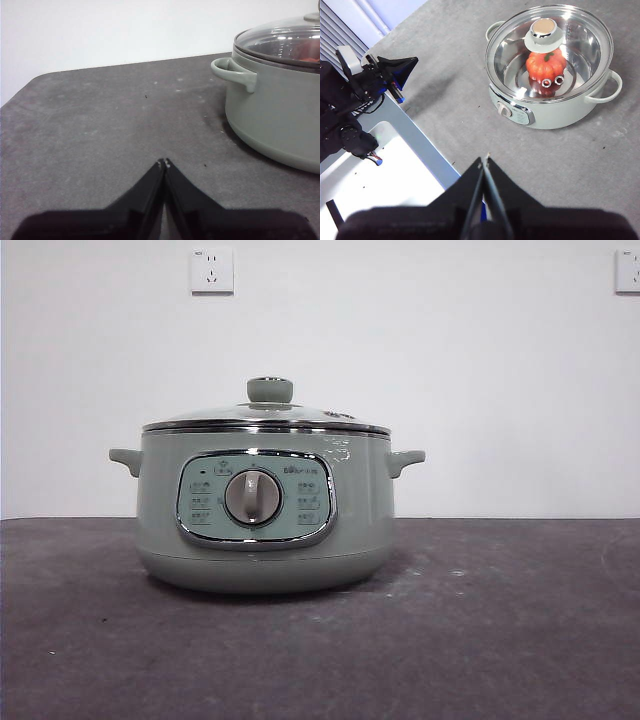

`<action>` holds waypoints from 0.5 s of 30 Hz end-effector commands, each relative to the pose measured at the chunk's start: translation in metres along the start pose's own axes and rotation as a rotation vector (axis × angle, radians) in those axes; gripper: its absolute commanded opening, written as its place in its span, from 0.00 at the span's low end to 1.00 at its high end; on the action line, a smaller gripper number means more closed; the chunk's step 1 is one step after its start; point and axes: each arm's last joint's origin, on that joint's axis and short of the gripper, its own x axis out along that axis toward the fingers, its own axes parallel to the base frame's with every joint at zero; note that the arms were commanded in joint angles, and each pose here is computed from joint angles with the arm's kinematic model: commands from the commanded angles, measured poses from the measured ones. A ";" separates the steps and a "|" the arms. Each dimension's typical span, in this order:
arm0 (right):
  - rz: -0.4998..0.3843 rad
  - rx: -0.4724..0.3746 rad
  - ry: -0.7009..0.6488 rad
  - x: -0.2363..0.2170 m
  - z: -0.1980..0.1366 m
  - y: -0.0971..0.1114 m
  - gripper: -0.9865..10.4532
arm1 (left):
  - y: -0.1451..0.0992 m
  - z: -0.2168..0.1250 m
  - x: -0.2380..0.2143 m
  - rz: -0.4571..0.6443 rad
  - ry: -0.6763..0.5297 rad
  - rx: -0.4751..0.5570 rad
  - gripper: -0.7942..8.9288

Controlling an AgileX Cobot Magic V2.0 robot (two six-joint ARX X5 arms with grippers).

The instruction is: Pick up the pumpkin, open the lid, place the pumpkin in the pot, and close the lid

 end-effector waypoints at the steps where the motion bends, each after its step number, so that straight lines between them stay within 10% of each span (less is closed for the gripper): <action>1: -0.001 0.006 0.015 0.000 -0.002 0.000 0.09 | 0.000 -0.005 0.001 -0.001 0.015 -0.009 0.08; 15: -0.002 0.006 0.015 0.000 -0.002 0.000 0.09 | 0.000 -0.007 0.001 -0.003 0.038 -0.011 0.08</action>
